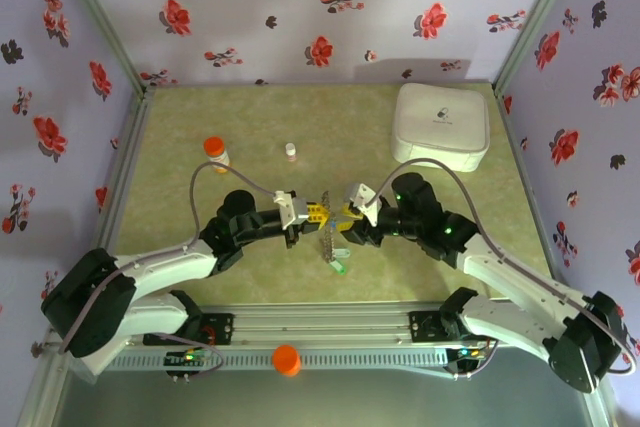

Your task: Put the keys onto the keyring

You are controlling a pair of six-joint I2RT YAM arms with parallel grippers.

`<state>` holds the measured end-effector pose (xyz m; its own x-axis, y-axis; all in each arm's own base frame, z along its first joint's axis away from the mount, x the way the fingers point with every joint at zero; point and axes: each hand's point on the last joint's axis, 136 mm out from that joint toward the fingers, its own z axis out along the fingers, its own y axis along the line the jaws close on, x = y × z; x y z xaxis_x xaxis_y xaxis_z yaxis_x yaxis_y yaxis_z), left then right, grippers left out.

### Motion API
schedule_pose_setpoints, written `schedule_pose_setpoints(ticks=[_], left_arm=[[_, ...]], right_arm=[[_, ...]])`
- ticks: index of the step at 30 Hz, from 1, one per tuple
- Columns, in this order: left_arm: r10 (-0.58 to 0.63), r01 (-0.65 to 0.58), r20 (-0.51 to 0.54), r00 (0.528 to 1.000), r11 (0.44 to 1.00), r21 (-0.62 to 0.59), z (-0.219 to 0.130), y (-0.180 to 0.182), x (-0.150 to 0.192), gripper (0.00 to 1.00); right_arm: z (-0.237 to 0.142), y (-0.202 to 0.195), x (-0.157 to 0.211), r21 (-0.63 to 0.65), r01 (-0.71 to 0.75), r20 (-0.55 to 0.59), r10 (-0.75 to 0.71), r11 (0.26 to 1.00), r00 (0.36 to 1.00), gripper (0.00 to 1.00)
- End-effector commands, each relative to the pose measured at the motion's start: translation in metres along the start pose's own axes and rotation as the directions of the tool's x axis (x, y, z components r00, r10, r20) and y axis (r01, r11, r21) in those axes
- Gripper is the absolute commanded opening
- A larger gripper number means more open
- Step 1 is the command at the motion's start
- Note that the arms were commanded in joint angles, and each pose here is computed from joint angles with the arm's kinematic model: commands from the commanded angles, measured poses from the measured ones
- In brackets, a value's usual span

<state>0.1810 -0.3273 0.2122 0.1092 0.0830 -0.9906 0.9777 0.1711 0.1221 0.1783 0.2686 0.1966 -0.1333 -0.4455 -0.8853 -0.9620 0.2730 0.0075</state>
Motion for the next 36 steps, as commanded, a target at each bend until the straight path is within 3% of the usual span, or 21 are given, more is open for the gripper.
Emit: schedule_pose_setpoints(ticks=[1, 9, 22, 30, 36], left_arm=[[0.021, -0.02, 0.056, 0.998, 1.0, -0.014, -0.001, 0.002, -0.014, 0.0], [0.02, -0.019, 0.069, 0.997, 1.0, -0.013, -0.002, 0.001, -0.019, 0.0], [0.024, -0.023, 0.083, 0.996, 1.0, -0.014, -0.002, 0.002, -0.022, 0.0], [0.022, -0.022, 0.095, 0.995, 1.0, 0.003, -0.002, -0.001, -0.028, 0.0], [0.026, -0.027, 0.103, 0.994, 1.0, 0.008, -0.003, -0.001, -0.033, 0.0]], right_arm=[[0.005, 0.005, 0.007, -0.029, -0.018, -0.024, 0.017, 0.999, 1.0, 0.37], [0.006, 0.005, 0.001, -0.04, -0.019, -0.009, 0.018, 0.999, 1.0, 0.22], [0.009, 0.008, -0.001, -0.072, -0.011, -0.02, 0.01, 0.997, 1.0, 0.05], [0.009, 0.004, 0.008, -0.059, 0.005, -0.087, -0.01, 0.998, 0.996, 0.01], [0.022, 0.01, 0.016, -0.116, -0.034, -0.109, 0.021, 0.993, 0.994, 0.0]])
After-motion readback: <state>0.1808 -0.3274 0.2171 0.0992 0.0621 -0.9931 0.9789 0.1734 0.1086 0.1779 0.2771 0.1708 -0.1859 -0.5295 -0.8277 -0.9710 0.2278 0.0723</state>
